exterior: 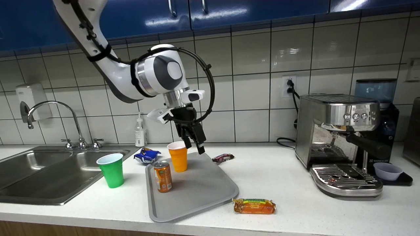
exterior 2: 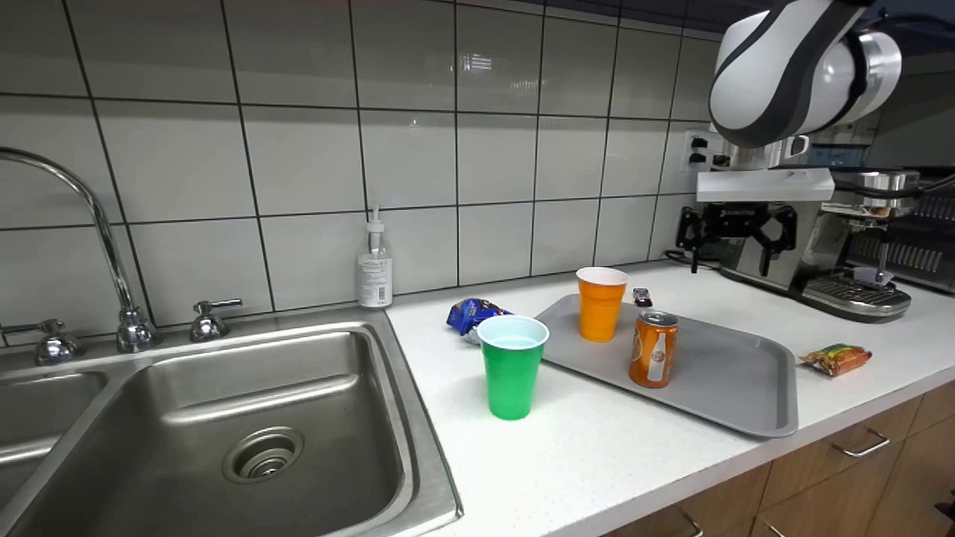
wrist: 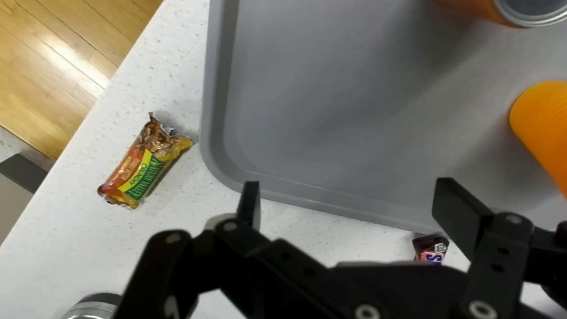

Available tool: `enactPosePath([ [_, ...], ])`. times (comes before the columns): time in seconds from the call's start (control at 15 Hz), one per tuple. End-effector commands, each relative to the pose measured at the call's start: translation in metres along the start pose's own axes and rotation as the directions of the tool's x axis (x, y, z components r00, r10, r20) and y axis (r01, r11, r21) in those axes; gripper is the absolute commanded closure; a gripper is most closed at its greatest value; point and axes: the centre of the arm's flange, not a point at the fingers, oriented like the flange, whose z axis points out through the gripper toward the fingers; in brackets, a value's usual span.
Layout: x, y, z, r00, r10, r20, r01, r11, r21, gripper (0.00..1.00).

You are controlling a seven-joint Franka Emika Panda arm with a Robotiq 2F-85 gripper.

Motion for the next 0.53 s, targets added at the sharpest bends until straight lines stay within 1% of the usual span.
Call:
enactPosePath([
  [0.0,0.001,0.030,-0.001,0.996,0.090,-0.016,-0.090,0.996,-0.013,0.00],
  [0.47,0.020,0.077,0.017,0.979,0.203,-0.001,-0.203,0.978,-0.039,0.00],
])
